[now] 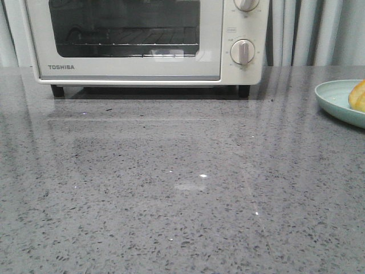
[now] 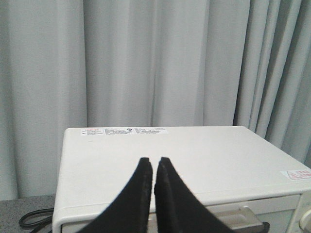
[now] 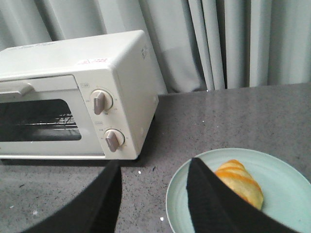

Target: Put bread in oven

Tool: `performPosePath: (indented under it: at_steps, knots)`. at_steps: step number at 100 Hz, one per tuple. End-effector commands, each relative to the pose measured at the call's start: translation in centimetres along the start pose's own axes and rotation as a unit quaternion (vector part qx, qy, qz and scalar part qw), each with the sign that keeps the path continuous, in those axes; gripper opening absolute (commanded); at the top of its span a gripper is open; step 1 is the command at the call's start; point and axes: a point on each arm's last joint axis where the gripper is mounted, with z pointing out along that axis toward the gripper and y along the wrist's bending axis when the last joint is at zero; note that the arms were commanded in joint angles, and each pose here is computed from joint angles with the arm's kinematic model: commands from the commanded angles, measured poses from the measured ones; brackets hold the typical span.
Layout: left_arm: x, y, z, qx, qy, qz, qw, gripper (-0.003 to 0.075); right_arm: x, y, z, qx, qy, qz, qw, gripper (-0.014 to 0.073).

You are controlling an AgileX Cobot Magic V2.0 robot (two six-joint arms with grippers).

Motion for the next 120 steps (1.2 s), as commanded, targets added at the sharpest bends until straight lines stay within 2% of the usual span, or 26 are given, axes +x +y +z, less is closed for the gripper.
performPosePath:
  at_steps: [1,23,44,102,120]
  knots:
    - [-2.4,-0.8,1.3,0.015,-0.063,-0.003,0.998,-0.0021,-2.0,0.4,-0.2,-0.014,-0.062,-0.007,0.998,0.0286]
    - [-0.7,-2.8,5.2,0.045,-0.030,0.006,0.999,-0.0021,-2.0,0.4,-0.2,-0.014,-0.062,-0.007,0.998,0.0286]
    - [1.2,-3.0,7.4,0.046,0.008,0.006,0.999,-0.0021,-2.0,0.4,-0.2,-0.014,-0.062,-0.007,0.998,0.0286]
    - [4.4,-2.8,8.9,0.039,0.075,0.007,0.996,-0.0021,-2.1,0.4,-0.2,-0.015,-0.064,-0.007,0.998,0.0286]
    - [7.2,-2.4,8.9,0.031,0.138,0.008,0.990,-0.0021,-2.1,0.4,-0.2,-0.015,-0.066,-0.007,0.998,0.0286]
